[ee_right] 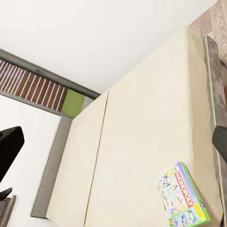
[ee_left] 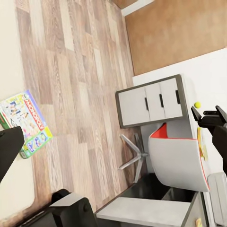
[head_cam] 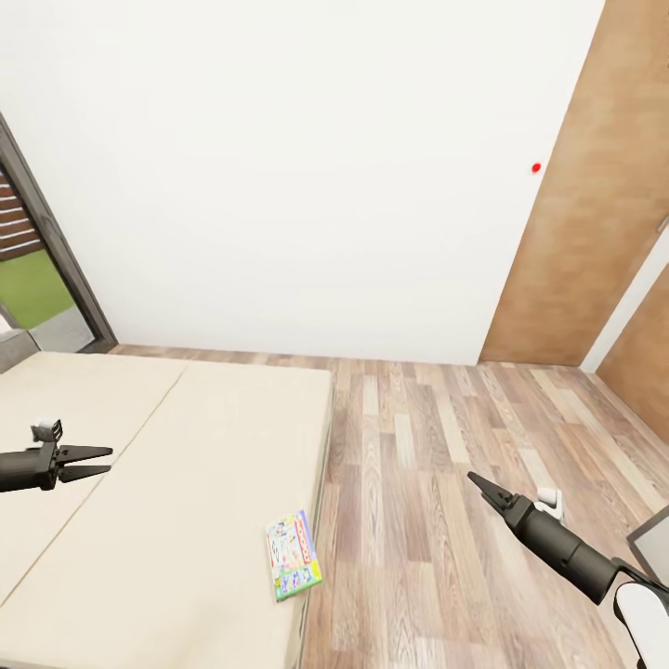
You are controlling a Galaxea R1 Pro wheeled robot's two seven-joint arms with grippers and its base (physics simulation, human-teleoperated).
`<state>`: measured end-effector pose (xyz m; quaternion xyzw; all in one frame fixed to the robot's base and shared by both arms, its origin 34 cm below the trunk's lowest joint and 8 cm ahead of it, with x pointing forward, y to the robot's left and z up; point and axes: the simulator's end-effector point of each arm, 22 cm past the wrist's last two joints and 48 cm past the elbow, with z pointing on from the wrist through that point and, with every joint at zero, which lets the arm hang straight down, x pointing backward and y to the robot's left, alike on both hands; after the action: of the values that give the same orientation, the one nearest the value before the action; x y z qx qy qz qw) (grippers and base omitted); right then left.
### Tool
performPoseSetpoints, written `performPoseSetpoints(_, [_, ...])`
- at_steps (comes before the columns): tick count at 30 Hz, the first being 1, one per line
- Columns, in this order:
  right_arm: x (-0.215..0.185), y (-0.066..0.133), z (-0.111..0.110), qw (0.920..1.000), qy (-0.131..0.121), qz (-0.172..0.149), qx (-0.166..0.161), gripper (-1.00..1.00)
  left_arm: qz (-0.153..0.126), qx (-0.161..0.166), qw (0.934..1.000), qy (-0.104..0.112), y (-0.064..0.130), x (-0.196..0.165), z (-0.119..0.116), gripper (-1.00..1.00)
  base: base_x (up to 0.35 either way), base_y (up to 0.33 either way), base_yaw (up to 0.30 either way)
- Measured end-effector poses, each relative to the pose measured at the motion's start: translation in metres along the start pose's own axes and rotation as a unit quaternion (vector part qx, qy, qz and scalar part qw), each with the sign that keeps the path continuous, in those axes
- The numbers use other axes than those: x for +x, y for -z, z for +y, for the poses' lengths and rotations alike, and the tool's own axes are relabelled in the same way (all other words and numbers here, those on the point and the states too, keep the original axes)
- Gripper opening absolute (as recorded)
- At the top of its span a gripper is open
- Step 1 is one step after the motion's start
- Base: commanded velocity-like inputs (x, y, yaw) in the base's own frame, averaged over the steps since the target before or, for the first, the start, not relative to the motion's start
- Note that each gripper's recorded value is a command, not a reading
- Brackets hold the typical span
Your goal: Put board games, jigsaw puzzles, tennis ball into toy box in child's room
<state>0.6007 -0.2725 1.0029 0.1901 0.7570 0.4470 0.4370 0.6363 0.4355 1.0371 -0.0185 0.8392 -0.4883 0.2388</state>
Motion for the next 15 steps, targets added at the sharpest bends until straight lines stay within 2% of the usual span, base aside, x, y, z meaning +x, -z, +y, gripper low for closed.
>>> performPoseSetpoints(6, [-0.0012,0.0006,0.0020,1.0000,0.001,-0.001,-0.002,1.00,-0.001,0.001,1.0000,-0.002,0.0012,-0.0008,-0.0022,1.00,0.000,-0.036,0.000])
performPoseSetpoints(15, [-0.0015,0.0006,0.0030,1.0000,0.002,-0.002,-0.002,1.00,0.000,0.005,1.0000,-0.001,-0.0032,0.0001,-0.0036,1.00,0.000,-0.179,0.000])
